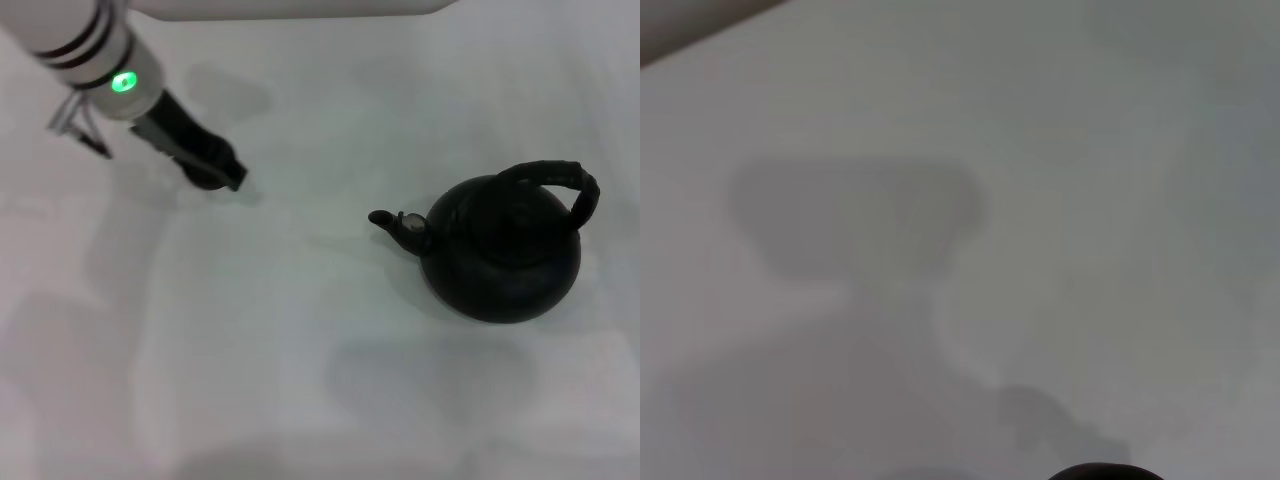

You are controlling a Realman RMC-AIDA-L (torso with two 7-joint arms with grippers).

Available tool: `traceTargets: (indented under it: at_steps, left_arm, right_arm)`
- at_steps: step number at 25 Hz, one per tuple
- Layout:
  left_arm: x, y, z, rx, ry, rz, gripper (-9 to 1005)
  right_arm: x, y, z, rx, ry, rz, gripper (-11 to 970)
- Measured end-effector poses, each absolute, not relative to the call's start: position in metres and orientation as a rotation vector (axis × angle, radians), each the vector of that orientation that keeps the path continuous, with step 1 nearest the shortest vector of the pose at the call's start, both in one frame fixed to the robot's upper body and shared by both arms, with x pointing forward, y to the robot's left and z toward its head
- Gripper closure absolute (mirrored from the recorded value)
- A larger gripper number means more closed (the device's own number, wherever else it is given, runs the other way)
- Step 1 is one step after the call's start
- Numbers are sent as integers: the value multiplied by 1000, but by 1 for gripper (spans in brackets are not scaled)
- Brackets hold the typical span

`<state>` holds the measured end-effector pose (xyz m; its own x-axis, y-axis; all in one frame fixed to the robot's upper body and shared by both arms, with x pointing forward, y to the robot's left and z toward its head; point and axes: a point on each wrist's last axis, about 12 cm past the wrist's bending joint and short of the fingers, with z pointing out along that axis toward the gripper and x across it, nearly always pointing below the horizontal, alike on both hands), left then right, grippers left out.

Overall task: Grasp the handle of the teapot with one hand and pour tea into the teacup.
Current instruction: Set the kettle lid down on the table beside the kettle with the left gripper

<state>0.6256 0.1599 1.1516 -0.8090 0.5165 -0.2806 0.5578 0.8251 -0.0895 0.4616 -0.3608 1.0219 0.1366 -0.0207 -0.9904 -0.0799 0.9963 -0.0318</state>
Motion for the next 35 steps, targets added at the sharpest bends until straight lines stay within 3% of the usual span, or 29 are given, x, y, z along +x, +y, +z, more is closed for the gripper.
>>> traceTargets:
  at_steps: [4,14,35]
  left_arm:
    - [633,125,1152,973,2751,-280,289]
    - [624,93,1149,1099,2713,-360,290]
    - [602,91,1121,1151,2789,-336,289]
  right_arm:
    - [462,-360,1023,-85,1429,45,75]
    - [463,-360,1023,-88,1427,48,77]
    - [463,-358,1022,-86,1430,52,75]
